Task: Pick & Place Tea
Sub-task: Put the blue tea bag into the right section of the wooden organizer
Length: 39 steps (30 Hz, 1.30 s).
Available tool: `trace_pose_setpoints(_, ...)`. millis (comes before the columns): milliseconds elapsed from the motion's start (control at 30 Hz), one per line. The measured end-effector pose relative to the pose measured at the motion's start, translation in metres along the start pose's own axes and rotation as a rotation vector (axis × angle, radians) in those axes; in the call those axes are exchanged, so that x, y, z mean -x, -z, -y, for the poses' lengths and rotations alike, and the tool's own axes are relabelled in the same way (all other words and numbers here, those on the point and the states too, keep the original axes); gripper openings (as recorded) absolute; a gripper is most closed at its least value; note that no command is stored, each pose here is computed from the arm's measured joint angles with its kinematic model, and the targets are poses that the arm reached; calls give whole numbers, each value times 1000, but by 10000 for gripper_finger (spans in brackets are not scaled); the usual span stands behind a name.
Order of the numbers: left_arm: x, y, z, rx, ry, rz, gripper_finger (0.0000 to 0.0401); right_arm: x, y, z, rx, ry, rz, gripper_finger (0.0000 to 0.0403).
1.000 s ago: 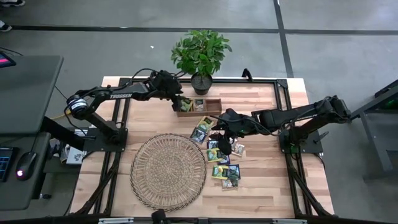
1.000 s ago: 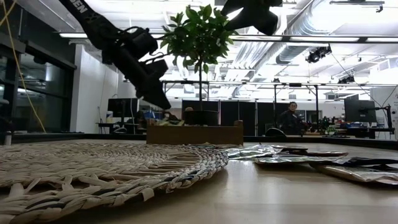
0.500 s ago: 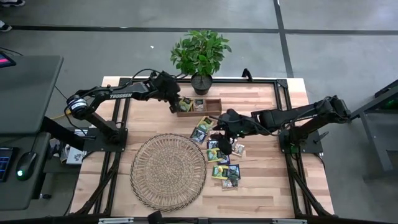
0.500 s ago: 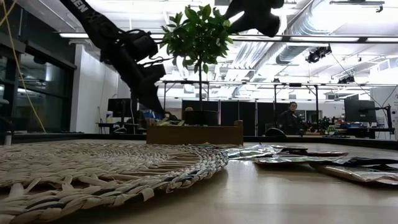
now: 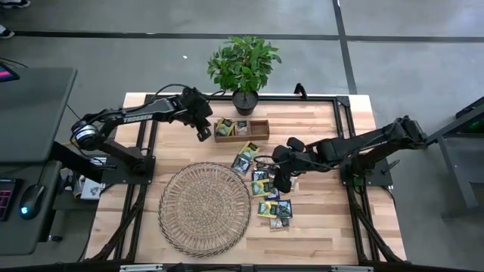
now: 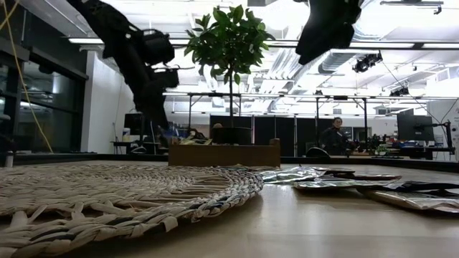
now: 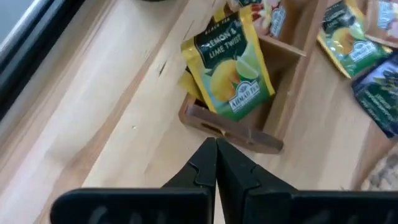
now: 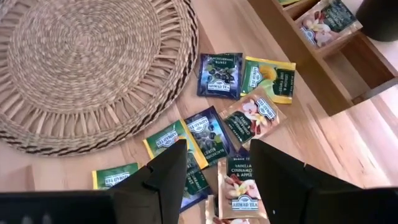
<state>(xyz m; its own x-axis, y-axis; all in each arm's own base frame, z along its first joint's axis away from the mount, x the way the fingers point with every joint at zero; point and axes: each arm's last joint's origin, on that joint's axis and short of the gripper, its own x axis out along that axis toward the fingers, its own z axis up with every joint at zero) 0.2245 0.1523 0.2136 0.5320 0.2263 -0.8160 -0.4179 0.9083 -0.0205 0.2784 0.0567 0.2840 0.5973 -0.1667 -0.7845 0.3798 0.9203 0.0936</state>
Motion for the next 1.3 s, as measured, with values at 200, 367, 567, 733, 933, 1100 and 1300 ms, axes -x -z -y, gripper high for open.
trace_pose_setpoints(200, 25, 4, 4, -14, 23, 12, 0, 2, 7, -10, -39, 17, 25, 171)
trace_pose_setpoints(367, 35, 16, 24, -37, 91, 30, 0, -15, 34, -16, -111, -22, 8, 171)
trace_pose_setpoints(567, 34, 33, 64, -56, 171, 89, 0, -33, 62, -26, -242, -146, 33, 171)
trace_pose_setpoints(733, 29, 41, 101, -75, 234, 169, 0, -39, 67, -26, -285, -175, 86, 171)
trace_pose_setpoints(933, 17, 50, 134, -50, 252, 240, 0, -45, 56, -18, -275, -141, 167, 171)
trace_pose_setpoints(1100, 9, 53, 145, -21, 235, 244, 0, -55, 45, -9, -256, -127, 197, 171)
trace_pose_setpoints(1300, -8, 50, 152, 2, 273, 250, 0, -83, 33, -2, -226, -172, 215, 171)
